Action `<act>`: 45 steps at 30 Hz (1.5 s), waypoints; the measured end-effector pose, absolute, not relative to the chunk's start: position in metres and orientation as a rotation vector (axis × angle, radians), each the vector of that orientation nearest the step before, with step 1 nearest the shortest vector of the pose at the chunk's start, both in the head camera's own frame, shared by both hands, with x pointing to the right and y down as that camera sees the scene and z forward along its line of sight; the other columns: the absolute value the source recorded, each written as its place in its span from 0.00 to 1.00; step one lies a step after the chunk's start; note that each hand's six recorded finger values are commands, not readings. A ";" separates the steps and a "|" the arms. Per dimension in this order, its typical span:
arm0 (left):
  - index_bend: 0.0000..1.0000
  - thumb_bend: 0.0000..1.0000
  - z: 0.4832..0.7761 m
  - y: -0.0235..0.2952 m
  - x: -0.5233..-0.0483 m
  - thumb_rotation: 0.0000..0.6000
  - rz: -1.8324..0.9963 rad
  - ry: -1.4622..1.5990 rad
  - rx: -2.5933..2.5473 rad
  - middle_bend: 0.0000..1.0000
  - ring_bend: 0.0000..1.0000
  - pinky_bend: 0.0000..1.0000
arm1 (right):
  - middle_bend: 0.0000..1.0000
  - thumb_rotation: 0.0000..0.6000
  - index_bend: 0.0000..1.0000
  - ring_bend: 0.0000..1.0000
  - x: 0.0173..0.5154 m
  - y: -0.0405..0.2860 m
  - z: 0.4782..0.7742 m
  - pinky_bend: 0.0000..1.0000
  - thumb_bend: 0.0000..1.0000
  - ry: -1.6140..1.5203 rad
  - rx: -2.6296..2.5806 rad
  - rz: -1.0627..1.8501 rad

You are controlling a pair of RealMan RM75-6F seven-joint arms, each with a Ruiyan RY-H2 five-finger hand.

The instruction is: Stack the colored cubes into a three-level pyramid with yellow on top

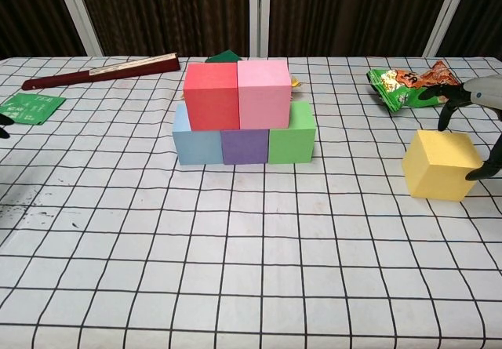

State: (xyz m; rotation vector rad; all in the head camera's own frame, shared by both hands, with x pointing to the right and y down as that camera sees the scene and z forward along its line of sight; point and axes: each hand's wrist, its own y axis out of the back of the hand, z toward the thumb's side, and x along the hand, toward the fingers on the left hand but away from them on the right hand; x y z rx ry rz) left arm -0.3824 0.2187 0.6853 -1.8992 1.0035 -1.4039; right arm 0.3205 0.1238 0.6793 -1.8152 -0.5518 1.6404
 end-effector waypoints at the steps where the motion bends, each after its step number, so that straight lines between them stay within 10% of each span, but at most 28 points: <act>1: 0.16 0.00 0.685 0.219 -0.382 1.00 -1.405 1.003 -1.899 0.20 0.02 0.04 | 0.32 1.00 0.00 0.00 0.320 0.124 0.680 0.00 0.00 -0.553 -1.815 1.640; 16: 0.16 0.00 0.685 0.218 -0.384 1.00 -1.407 1.008 -1.896 0.20 0.02 0.04 | 0.49 1.00 0.00 0.08 0.322 0.116 0.674 0.00 0.11 -0.652 -1.771 1.610; 25: 0.16 0.00 0.686 0.219 -0.384 1.00 -1.408 1.009 -1.896 0.20 0.02 0.04 | 0.50 1.00 0.00 0.09 0.310 0.073 0.620 0.00 0.12 -0.762 -1.770 1.494; 34: 0.16 0.00 0.685 0.218 -0.383 1.00 -1.396 1.018 -1.894 0.20 0.02 0.04 | 0.51 1.00 0.00 0.09 0.233 -0.011 0.539 0.00 0.12 -0.820 -1.767 1.260; 45: 0.16 0.00 0.680 0.213 -0.387 1.00 -1.387 1.048 -1.884 0.20 0.02 0.04 | 0.51 1.00 0.00 0.09 0.113 -0.019 0.540 0.00 0.12 -0.649 -1.920 1.144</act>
